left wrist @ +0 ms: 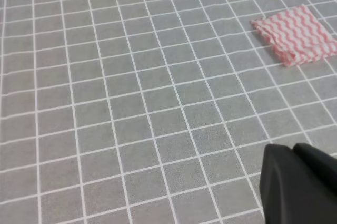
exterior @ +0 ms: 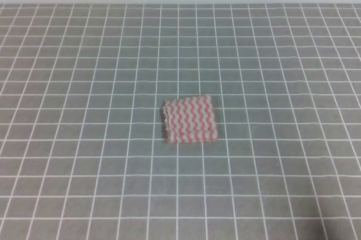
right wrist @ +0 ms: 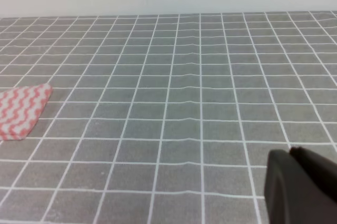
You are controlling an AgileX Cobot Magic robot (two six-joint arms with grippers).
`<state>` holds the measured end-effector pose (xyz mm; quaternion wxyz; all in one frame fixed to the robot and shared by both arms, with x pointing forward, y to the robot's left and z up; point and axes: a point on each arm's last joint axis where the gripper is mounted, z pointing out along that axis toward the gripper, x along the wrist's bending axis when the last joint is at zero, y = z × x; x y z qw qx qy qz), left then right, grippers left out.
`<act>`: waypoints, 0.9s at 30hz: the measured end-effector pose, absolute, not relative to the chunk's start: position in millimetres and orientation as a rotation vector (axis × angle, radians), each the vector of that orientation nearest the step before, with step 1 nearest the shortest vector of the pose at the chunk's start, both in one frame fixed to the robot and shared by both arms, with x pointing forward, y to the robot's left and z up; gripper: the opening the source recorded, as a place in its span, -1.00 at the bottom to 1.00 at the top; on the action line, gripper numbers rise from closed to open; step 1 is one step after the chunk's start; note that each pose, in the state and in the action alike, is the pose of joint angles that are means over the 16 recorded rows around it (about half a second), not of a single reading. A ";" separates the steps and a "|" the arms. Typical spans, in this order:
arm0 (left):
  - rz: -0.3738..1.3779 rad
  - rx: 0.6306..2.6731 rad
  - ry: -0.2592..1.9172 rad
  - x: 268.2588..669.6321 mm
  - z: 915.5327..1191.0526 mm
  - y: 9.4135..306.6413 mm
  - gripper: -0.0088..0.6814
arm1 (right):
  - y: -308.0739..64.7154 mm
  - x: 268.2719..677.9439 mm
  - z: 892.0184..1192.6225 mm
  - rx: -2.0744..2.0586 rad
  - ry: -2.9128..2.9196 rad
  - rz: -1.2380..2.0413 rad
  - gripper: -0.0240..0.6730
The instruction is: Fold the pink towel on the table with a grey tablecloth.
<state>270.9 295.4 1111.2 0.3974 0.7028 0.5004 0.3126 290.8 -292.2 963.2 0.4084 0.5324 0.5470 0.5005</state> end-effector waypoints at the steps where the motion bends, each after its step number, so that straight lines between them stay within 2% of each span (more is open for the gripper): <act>1: 0.797 1.773 1.262 271.2 1111.8 295.4 -0.98 | -292.2 290.8 963.2 1.342 1.378 1.261 -0.98; 8: 0.899 1.612 1.174 273.8 1112.1 294.7 -0.98 | -292.2 290.8 963.2 1.342 1.378 1.261 -0.98; 13: 0.982 1.409 1.126 272.8 1096.7 294.3 -0.98 | -292.2 290.8 963.2 1.342 1.378 1.261 -0.98; 20: 1.072 1.204 1.208 277.4 1048.0 296.8 -0.98 | -292.3 290.9 962.2 1.343 1.381 1.259 -0.98; 27: 1.113 1.269 1.366 286.3 992.3 300.4 -0.98 | -292.2 290.9 962.1 1.344 1.382 1.258 -0.98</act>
